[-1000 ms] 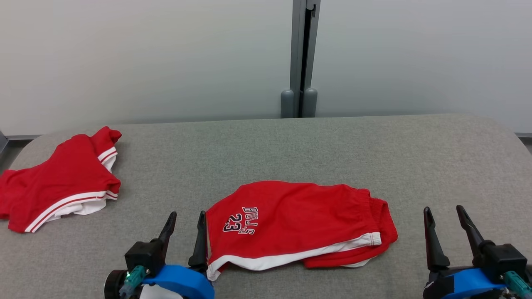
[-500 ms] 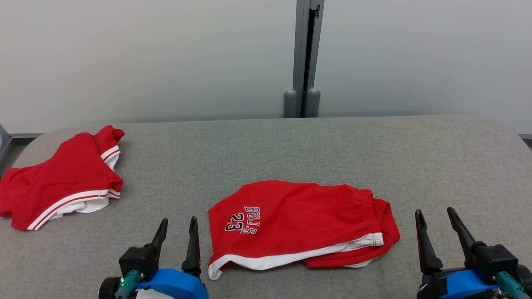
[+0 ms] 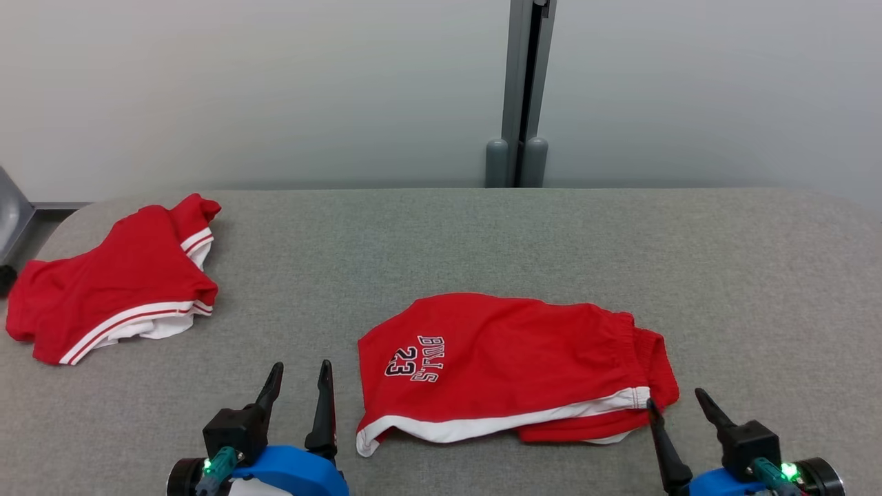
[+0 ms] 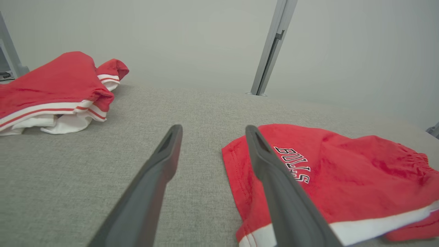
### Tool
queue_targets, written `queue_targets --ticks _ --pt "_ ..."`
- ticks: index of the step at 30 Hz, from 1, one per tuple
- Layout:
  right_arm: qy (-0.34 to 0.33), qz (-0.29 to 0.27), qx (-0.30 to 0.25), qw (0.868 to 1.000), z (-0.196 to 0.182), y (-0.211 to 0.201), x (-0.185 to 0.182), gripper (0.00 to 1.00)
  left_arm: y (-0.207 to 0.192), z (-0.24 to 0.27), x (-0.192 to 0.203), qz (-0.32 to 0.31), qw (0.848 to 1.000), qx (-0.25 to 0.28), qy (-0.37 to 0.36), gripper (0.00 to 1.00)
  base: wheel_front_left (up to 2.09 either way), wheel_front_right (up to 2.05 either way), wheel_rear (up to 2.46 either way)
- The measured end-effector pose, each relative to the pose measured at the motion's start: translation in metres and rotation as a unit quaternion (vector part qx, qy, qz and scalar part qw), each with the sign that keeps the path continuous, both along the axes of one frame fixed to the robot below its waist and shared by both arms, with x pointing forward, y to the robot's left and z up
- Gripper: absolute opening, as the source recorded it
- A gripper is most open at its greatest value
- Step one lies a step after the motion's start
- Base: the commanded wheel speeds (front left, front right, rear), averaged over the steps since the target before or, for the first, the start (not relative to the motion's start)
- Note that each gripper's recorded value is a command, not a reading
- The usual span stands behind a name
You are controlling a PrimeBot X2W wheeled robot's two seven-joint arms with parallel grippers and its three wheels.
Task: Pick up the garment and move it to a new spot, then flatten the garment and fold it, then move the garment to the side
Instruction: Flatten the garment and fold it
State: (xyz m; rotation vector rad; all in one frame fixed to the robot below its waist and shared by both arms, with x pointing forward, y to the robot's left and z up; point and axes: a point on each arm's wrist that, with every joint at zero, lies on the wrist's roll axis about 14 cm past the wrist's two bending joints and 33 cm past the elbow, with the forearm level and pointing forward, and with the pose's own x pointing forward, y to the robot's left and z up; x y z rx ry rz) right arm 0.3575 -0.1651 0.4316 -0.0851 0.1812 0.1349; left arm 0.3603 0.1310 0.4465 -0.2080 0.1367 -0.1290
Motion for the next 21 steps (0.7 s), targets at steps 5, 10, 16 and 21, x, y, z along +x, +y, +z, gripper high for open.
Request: queue_targets --ticks 5,10,16,21 --pt "0.028 0.041 -0.029 0.998 -0.012 0.021 0.009 1.0 0.009 -0.005 -0.003 0.013 1.0 0.002 0.007 1.0 0.0 0.0 0.0" --pt "0.057 0.062 -0.051 0.995 -0.026 0.031 0.017 1.0 0.018 -0.013 -0.008 0.025 0.999 0.004 0.019 1.0 0.0 0.0 0.0" --pt "0.081 0.072 -0.055 0.993 -0.037 0.037 0.022 0.4 0.014 -0.04 -0.022 0.011 0.998 0.004 0.065 1.0 0.0 0.0 0.0" --pt "0.094 0.073 -0.052 0.992 -0.042 0.039 0.023 0.04 -0.003 -0.062 -0.034 -0.02 0.993 -0.016 0.118 1.0 0.0 0.0 0.0"
